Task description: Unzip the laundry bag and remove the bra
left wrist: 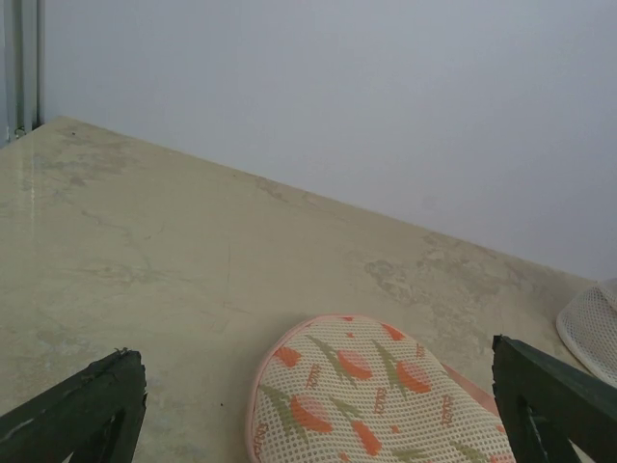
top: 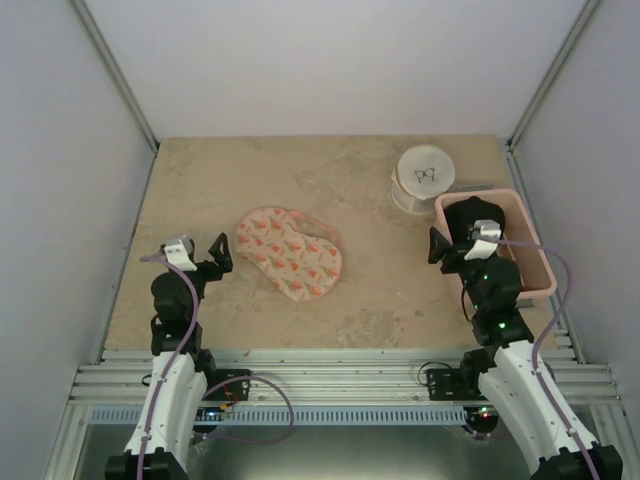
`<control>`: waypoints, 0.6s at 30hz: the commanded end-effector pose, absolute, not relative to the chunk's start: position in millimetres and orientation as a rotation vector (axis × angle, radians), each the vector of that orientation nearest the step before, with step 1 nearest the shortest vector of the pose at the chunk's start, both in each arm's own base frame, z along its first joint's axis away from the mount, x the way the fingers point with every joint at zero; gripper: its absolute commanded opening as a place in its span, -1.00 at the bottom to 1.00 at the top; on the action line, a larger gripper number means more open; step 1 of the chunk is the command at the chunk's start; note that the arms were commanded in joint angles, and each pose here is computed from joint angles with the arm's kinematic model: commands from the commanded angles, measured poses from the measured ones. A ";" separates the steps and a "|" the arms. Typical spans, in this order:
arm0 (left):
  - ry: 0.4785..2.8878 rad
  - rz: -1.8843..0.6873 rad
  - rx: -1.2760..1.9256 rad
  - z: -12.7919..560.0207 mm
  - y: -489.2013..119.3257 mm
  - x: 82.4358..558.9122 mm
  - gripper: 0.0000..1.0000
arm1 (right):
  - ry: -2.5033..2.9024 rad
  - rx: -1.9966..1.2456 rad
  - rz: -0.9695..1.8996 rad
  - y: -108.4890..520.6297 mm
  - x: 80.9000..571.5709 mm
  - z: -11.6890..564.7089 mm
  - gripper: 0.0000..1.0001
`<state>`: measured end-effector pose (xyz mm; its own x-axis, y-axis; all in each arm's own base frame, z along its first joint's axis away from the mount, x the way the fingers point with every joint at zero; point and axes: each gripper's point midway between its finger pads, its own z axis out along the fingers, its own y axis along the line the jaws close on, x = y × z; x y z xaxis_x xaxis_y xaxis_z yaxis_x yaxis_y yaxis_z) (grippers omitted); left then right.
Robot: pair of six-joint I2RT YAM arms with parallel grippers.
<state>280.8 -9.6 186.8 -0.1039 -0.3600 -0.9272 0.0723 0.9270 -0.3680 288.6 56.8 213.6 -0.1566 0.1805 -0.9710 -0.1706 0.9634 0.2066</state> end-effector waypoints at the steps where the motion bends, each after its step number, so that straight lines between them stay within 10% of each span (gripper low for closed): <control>1: 1.605 -0.384 -0.213 193.1 -10.9 280.3 0.98 | 1.632 0.064 0.307 48.8 286.2 229.6 0.95; 18: 1.492 -0.530 0.390 265.2 -86.3 258.5 0.98 | 1.714 -0.676 0.884 232.4 271.7 295.6 0.79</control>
<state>272.1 -51.3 227.6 -0.0710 -0.2593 -0.9632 0.3421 0.9008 -0.2677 282.3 175.1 325.5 -0.1376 0.1330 -0.9815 -0.7051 0.6828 0.1914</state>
